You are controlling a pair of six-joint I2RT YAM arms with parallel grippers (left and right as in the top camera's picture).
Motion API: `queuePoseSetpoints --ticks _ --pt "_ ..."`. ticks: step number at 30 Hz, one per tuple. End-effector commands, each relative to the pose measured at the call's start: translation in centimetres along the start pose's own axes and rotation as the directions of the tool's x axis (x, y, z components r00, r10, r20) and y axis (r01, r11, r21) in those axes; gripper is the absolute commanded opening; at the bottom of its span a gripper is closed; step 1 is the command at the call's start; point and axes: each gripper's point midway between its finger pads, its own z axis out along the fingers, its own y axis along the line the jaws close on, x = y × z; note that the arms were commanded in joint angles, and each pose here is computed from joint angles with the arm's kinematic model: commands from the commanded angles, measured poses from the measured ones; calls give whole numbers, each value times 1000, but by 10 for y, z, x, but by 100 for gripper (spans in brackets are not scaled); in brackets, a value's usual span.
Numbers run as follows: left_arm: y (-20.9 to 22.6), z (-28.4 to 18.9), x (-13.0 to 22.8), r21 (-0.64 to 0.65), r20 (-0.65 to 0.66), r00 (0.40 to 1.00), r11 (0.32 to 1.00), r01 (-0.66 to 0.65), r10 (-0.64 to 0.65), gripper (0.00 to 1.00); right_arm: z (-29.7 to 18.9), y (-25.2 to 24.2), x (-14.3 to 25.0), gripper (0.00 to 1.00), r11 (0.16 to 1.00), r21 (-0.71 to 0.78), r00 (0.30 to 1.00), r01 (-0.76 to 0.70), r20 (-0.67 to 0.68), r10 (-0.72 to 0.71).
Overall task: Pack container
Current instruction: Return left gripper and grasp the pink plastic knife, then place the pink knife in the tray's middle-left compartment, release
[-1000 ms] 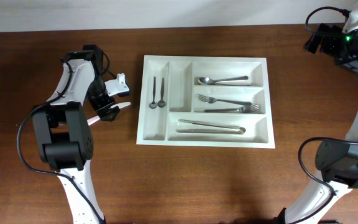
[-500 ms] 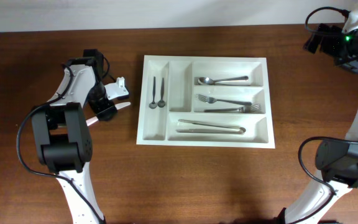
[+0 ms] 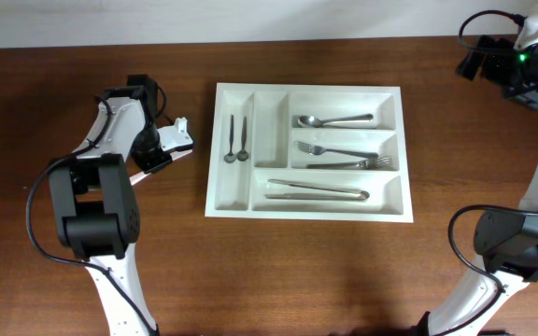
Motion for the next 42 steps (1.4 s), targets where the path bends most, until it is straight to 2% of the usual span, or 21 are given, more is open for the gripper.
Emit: queuePoseSetpoints --ticks 1,8,14,20,23,26,29,32,35,37,42 --pt "-10 17 12 15 -99 994 999 37 -35 2 5 1 0 99 1000 4 1000 2 -9 -2" --pt "1 -38 -5 -95 -106 994 995 -9 -1 2 5 1 0 99 1000 3 1000 2 -8 -2" --pt "21 -89 -22 -206 10 988 967 153 -154 2 5 1 0 99 1000 3 1000 2 -8 -2" --pt "14 -112 -26 -168 66 978 964 206 -198 2 5 1 0 99 1000 3 1000 2 -8 -2" --pt "14 -122 -27 -164 93 959 946 281 -269 2 5 1 0 99 1000 3 1000 2 -8 -2" --pt "3 -137 -43 -86 174 933 939 334 -316 2 5 1 0 98 1000 3 1000 2 -8 -2" --pt "-18 -159 -78 70 306 884 934 350 -354 2 5 1 0 99 1000 3 1000 2 -8 -2" --pt "-43 -185 -123 288 435 779 890 355 -451 2 5 1 0 99 1000 3 1000 2 -8 -2" --pt "-58 -204 -159 445 470 676 814 374 -568 2 5 1 0 99 1000 3 1000 2 -8 -2" --pt "-62 -210 -176 467 476 637 788 401 -606 2 5 1 0 99 1000 3 1000 2 -8 -2" --pt "-74 -216 -209 458 501 600 779 429 -624 2 5 1 0 99 1000 3 1000 2 -8 -2"
